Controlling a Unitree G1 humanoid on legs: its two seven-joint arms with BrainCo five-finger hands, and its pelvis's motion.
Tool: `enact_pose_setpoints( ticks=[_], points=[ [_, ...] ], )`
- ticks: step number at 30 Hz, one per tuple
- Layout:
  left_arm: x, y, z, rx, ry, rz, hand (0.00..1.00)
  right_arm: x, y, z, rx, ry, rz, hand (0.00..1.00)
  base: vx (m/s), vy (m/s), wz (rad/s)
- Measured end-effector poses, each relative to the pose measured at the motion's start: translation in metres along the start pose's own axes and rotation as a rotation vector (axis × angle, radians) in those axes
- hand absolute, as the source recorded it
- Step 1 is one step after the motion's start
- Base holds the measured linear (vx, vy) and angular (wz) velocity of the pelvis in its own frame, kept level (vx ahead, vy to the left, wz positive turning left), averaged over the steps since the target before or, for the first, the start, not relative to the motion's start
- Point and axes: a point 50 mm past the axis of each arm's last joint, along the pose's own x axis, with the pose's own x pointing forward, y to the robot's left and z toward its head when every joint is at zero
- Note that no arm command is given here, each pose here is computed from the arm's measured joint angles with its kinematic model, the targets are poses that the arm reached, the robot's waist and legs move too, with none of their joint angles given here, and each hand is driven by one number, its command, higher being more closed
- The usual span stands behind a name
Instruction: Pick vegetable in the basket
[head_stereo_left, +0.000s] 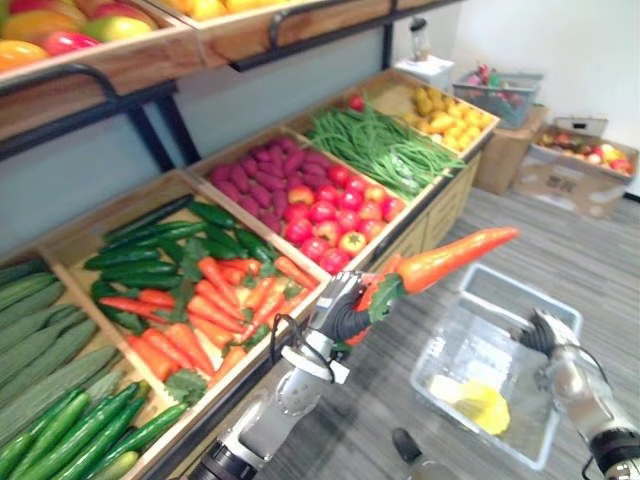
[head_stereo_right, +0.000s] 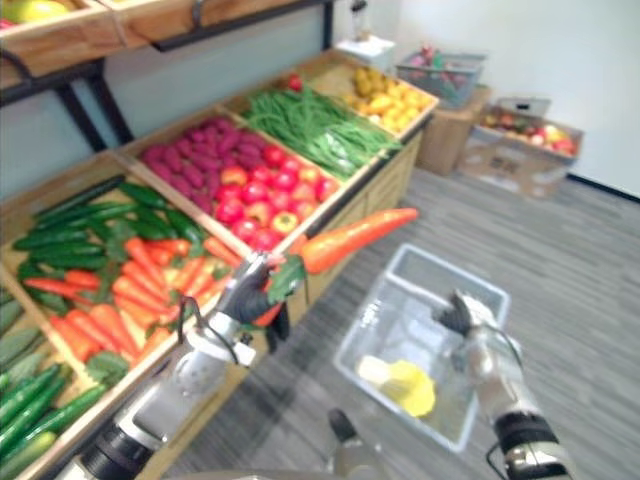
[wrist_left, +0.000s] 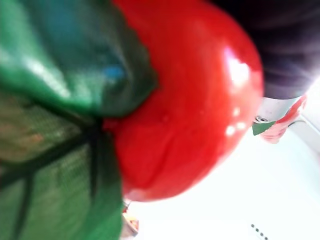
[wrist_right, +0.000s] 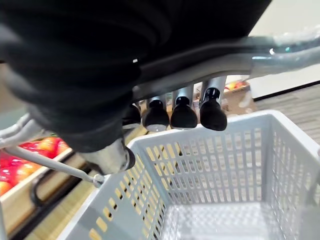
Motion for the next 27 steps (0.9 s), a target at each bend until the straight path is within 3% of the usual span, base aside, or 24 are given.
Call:
enact_pose_setpoints(
  ticks=[5, 12, 27],
  points=[
    [0.006, -0.006, 0.007, -0.044, -0.031, -0.038, 1.0, 0.016, -0.015, 0.057, -0.002, -0.233, -0.032, 1.0, -0.01, 0.03, -0.55],
    [0.007, -0.018, 0.015, -0.091, -0.049, -0.075, 1.0, 0.015, -0.023, 0.074, 0.018, -0.313, -0.043, 1.0, -0.02, 0.007, -0.21],
    [-0.007, -0.047, 0.003, -0.1, 0.021, -0.231, 1.0, 0.014, -0.03, 0.095, -0.104, -0.454, 0.054, 1.0, 0.01, 0.02, -0.1]
  ],
)
